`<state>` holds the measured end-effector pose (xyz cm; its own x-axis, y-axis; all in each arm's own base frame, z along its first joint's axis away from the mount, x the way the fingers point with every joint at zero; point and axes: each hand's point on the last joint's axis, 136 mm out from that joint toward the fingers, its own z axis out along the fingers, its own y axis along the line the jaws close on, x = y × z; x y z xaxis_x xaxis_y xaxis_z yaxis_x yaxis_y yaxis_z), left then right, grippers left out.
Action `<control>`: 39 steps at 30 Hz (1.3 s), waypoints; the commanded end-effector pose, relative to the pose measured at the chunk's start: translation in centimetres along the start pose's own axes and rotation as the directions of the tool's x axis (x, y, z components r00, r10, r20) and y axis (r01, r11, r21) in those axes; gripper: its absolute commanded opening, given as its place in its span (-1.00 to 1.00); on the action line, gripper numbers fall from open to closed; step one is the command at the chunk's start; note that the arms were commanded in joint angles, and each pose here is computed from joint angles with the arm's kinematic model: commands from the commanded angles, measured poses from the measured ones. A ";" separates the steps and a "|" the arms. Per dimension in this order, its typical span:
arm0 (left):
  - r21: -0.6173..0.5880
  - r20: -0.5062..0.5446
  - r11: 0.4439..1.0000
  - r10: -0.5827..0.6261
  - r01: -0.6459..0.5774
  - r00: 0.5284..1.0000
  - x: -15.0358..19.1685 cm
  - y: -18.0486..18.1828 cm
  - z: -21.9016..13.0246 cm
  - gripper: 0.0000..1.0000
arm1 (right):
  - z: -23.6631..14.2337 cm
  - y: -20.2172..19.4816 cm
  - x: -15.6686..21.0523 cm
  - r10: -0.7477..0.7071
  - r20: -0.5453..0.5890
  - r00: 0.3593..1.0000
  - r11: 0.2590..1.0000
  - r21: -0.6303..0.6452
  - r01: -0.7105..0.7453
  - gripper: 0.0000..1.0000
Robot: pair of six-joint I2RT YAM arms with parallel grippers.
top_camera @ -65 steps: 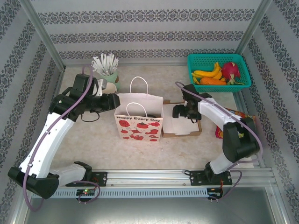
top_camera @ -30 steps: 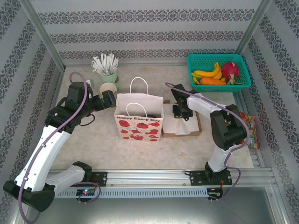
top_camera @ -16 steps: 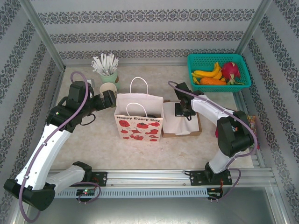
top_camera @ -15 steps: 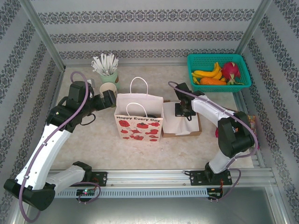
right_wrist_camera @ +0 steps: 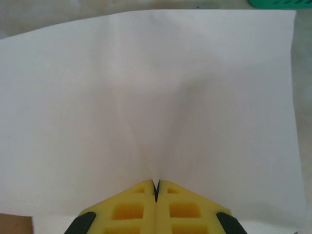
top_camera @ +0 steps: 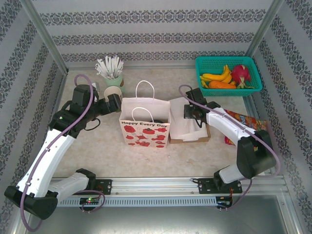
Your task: Pack the takeout coffee
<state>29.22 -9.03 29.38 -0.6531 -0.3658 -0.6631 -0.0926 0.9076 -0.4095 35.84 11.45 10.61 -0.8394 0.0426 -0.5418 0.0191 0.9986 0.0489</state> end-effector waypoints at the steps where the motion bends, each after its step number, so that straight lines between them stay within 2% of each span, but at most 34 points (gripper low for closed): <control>1: 0.002 0.014 1.000 -0.021 0.021 1.000 -0.4 0.1 0.5 0.99 | 1.5 0.3 -1.2 -0.027 0.003 1.000 0.999 0.026 0.027 -1.00; 3: -0.001 0.013 1.000 -0.020 0.020 1.000 -0.3 0.2 0.4 0.99 | 1.9 0.3 -1.0 -0.017 -0.025 1.000 0.999 0.039 0.018 -0.82; 7: -0.008 0.018 1.000 -0.017 0.017 1.000 -0.4 0.3 0.4 0.99 | 1.0 1.3 -1.5 0.021 -0.028 0.999 0.999 -0.029 -0.022 -0.12; 8: -0.010 0.017 1.000 -0.015 0.016 1.000 -0.5 0.3 0.3 0.99 | 0.6 1.3 -1.8 0.048 -0.034 0.998 0.998 -0.045 -0.049 -0.01; 11: -0.010 0.017 1.000 -0.014 0.014 1.000 -0.6 0.2 0.4 0.99 | 0.0 0.4 -2.5 0.149 -0.058 0.987 0.986 -0.070 -0.153 0.18; 14: -0.014 0.013 1.000 -0.014 0.014 1.000 -0.6 0.3 0.6 0.99 | 0.1 -1.3 -3.1 0.231 -0.067 0.971 0.970 -0.057 -0.235 0.29; 16: -0.016 0.007 1.000 -0.014 0.014 1.000 -0.5 0.3 0.9 0.99 | 0.7 -1.9 -3.4 0.223 -0.073 0.972 0.973 -0.049 -0.227 0.41; 17: -0.013 0.006 1.000 -0.013 0.013 1.000 -0.5 0.2 0.9 0.99 | 1.2 -1.8 -3.4 0.198 -0.097 0.975 0.977 -0.062 -0.204 0.56; 18: -0.016 0.004 1.000 -0.013 0.013 1.000 -0.5 0.3 1.0 0.99 | 1.5 -1.6 -3.5 0.180 -0.115 0.977 0.979 -0.071 -0.189 0.63; 21: -0.018 0.003 1.000 -0.010 0.010 1.000 -0.5 0.2 1.0 0.99 | 2.4 -1.7 -4.0 0.151 -0.154 0.976 0.986 -0.039 -0.159 0.76; 23: -0.023 0.001 1.000 -0.011 0.011 1.000 -0.5 0.4 1.1 0.99 | 2.8 -2.0 -4.9 0.150 -0.146 0.978 0.988 -0.008 -0.152 0.95; 28: -0.035 -0.003 0.999 -0.011 0.011 1.000 -0.2 0.7 1.1 0.99 | 4.5 -3.5 -6.3 0.058 -0.151 0.987 0.997 0.066 -0.049 0.96; 34: -0.053 0.001 0.999 -0.013 0.013 1.000 -0.2 1.0 0.9 0.99 | 5.8 -3.6 -7.1 -0.090 -0.195 0.977 0.996 -0.016 0.089 0.96; 39: -0.050 -0.005 0.998 -0.030 0.030 1.000 -0.2 0.9 1.0 0.99 | 6.6 -3.0 -6.4 -0.119 -0.249 0.961 0.984 -0.158 0.080 0.96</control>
<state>29.85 -9.03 28.34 -0.6708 -0.3622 -0.6472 -0.1156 0.9130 -0.3912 45.35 7.61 8.69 -0.9331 -0.0193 -0.3590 -0.0475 0.9964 0.0699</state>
